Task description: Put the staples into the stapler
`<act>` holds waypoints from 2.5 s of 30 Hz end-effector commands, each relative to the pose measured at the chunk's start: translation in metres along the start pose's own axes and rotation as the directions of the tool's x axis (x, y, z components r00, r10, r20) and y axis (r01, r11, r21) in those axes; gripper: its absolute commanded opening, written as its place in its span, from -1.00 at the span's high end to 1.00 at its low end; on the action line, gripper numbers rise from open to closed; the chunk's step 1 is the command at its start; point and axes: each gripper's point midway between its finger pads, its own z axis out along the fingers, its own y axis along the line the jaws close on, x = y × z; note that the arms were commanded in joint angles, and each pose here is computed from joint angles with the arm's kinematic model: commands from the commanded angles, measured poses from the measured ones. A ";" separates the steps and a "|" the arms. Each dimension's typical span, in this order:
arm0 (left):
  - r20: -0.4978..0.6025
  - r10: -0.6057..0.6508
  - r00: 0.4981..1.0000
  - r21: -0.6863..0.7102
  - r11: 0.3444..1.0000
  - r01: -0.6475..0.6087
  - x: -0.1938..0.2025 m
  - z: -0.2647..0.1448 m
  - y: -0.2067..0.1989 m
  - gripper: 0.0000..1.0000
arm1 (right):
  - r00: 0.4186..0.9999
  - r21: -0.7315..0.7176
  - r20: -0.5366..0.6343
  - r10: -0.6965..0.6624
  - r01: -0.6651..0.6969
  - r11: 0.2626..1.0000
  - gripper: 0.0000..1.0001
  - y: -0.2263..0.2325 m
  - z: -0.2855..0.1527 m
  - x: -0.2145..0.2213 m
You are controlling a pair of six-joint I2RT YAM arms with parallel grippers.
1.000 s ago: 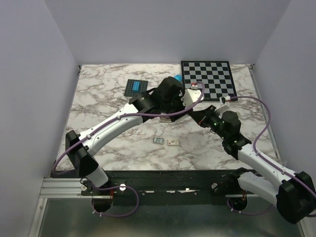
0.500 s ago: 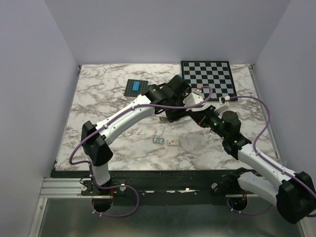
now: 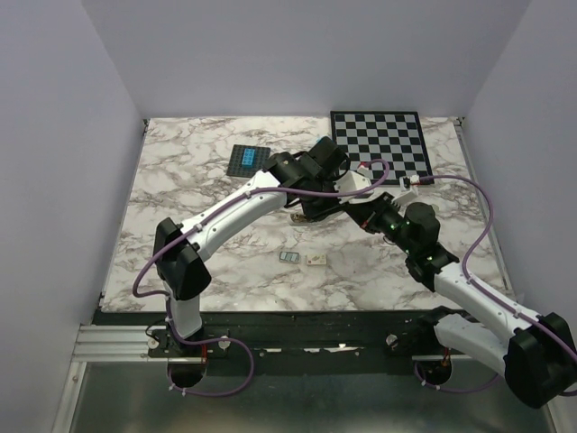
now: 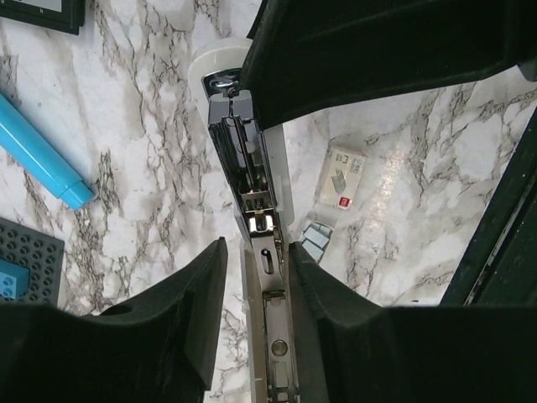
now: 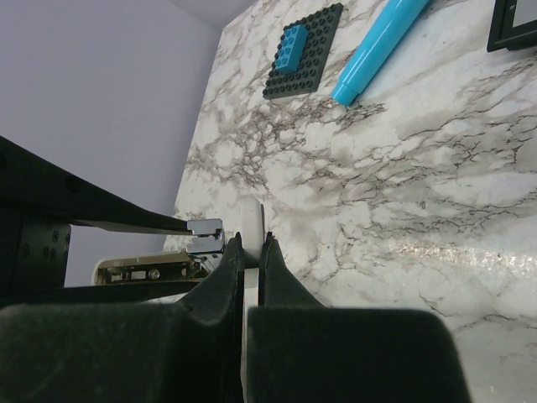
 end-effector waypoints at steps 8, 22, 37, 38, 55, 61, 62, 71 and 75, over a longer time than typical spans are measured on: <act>-0.031 0.006 0.999 0.040 0.999 -0.005 0.004 0.005 -0.003 0.42 | 1.000 -0.059 0.014 0.000 0.001 0.998 0.99 0.014 0.003 -0.007; -0.145 0.016 0.989 0.001 1.000 -0.016 0.045 0.004 0.021 1.00 | 0.999 -0.065 -0.035 -0.007 0.005 0.998 0.46 0.008 0.006 0.007; -0.453 0.057 0.890 -0.003 0.998 -0.065 0.142 0.021 0.056 1.00 | 0.999 0.036 -0.051 -0.020 0.022 0.999 -0.06 -0.025 0.002 0.022; -0.478 0.060 0.876 0.014 0.998 -0.060 0.148 0.027 0.055 1.00 | 0.998 0.039 -0.052 -0.021 0.023 0.999 -0.06 -0.026 0.002 0.022; -0.616 0.092 0.782 0.076 0.995 -0.057 0.179 0.060 0.048 0.91 | 0.997 0.081 -0.069 -0.035 0.040 0.996 -0.06 -0.040 0.007 0.028; -0.646 0.113 0.755 0.099 0.993 -0.063 0.189 0.064 0.039 0.83 | 0.997 0.082 -0.072 -0.040 0.046 0.996 -0.06 -0.041 0.006 0.029; -0.647 0.115 0.754 0.102 0.993 -0.063 0.189 0.066 0.039 0.81 | 0.997 0.083 -0.071 -0.040 0.046 0.996 -0.06 -0.041 0.006 0.029; -0.648 0.100 0.755 0.082 0.995 -0.061 0.187 0.066 0.041 0.41 | 0.996 0.078 -0.061 -0.062 0.067 0.995 -0.06 -0.040 0.004 0.027; -0.636 0.096 0.766 0.067 0.995 -0.069 0.183 0.064 0.043 0.07 | 0.995 0.079 -0.053 -0.089 0.093 0.993 -0.06 -0.040 0.002 0.024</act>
